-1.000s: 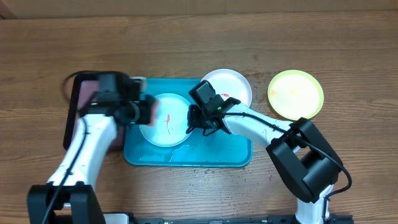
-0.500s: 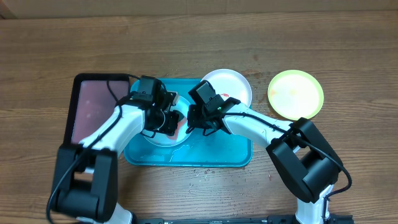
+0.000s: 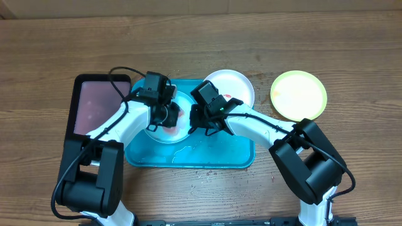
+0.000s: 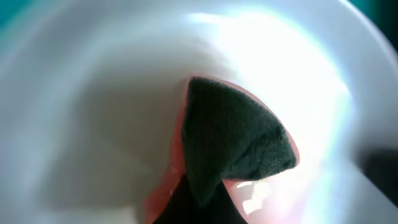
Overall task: Clean dirty plates on tray and stack at the side
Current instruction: 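Scrub the white plate with the sponge in the left gripper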
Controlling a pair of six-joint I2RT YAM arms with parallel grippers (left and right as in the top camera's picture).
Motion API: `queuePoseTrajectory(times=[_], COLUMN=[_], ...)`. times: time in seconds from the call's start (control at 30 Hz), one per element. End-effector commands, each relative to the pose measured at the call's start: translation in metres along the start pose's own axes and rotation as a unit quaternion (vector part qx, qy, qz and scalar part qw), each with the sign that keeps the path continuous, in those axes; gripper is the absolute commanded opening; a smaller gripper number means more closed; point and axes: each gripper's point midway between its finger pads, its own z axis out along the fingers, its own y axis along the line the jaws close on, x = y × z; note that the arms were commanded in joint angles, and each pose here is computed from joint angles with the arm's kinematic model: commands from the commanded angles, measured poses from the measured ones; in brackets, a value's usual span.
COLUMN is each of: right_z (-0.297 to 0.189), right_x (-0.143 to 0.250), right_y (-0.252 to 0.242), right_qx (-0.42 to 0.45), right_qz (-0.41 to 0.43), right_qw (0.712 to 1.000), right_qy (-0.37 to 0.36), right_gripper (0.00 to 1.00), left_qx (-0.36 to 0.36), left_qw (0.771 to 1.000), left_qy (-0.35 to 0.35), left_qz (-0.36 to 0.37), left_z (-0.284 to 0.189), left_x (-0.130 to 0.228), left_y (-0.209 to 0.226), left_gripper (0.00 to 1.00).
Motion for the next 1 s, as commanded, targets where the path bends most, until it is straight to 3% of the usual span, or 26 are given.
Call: queuePoseTrajectory(times=[0.0,0.13,0.27,0.43,0.77,0.97], right_z=[-0.014,-0.014,-0.014,-0.014,-0.014,-0.014], right_x=[-0.004,-0.004,-0.004,-0.005,-0.005,-0.005], right_y=[0.013,0.013,0.013,0.014,0.014,0.014], right_qx=[-0.020,-0.020,-0.020,-0.021,-0.021,-0.021], right_qz=[-0.008,-0.008,-0.008,-0.008,-0.008,-0.008], right_qw=[1.000,1.000,1.000,1.000,1.000,1.000], right_qy=[-0.006,-0.006,-0.006,-0.008,-0.007,-0.007], right_gripper=[0.04,0.04,0.04,0.04,0.04,0.04], left_qx=[-0.094,-0.075,0.025,0.085,0.071,0.003], left_qw=[0.995,0.997,0.999,0.995,0.997,0.999], left_qy=[-0.012,-0.003,-0.017,-0.046,0.028,0.048], left_qz=[-0.029,-0.028,-0.016,-0.010,-0.020,-0.021], left_z=[-0.001,-0.008,-0.044,-0.073,-0.024,-0.002], left_x=[-0.010,-0.012,-0.026,-0.033,0.011,0.019], left_y=[0.043,0.037,-0.001,-0.024,-0.016,0.010], left_gripper=[0.04,0.04,0.04,0.04,0.04,0.04])
